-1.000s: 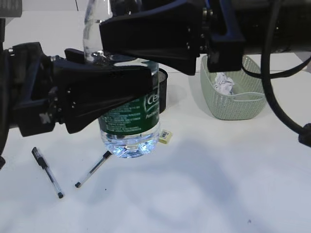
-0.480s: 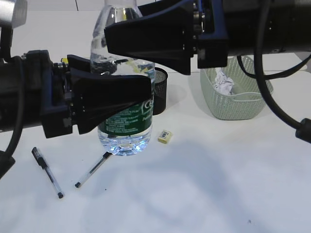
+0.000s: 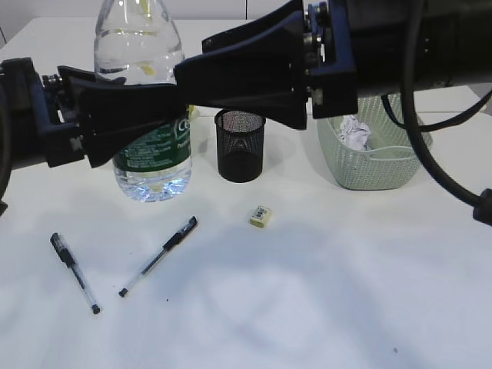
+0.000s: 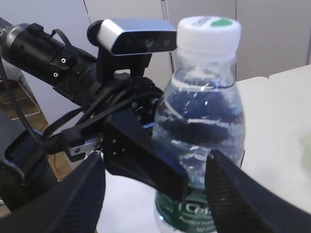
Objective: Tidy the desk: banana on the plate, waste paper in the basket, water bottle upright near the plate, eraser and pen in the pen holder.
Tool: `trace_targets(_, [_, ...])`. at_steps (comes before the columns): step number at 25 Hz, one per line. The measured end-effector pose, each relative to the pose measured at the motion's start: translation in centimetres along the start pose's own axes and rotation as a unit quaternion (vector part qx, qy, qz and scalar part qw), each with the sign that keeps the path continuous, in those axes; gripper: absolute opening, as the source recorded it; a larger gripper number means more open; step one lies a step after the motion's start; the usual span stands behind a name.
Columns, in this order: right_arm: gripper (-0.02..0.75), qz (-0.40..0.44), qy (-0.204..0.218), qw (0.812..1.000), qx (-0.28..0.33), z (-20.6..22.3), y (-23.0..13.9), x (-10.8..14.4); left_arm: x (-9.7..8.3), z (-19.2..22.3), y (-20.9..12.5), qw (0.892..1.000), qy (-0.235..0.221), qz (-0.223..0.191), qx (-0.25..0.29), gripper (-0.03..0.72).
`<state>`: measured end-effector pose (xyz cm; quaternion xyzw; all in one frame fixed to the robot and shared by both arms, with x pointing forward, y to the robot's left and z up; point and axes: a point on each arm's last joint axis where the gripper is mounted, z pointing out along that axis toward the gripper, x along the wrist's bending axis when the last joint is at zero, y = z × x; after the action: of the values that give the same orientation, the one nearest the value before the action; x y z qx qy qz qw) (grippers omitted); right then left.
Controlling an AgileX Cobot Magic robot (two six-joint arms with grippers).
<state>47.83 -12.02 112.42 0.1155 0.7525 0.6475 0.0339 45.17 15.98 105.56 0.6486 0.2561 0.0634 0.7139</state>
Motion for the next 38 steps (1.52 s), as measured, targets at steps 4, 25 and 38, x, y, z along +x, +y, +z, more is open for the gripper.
trace_targets(4, [0.498,0.001,-0.004,0.999,0.039,0.0,-0.6,-0.1,0.8,-0.5,0.2,1.000,0.020,-0.002,-0.007,0.436])
trace_targets(25, [0.522,0.145,-0.345,0.831,0.412,-5.5,-3.7,-3.9,5.1,-2.3,1.6,0.984,0.171,0.053,-0.021,0.436])
trace_targets(38, [0.524,0.150,-0.348,0.822,0.425,-5.8,-3.9,-3.8,6.1,-1.9,1.1,0.979,0.184,0.089,-0.023,0.403])
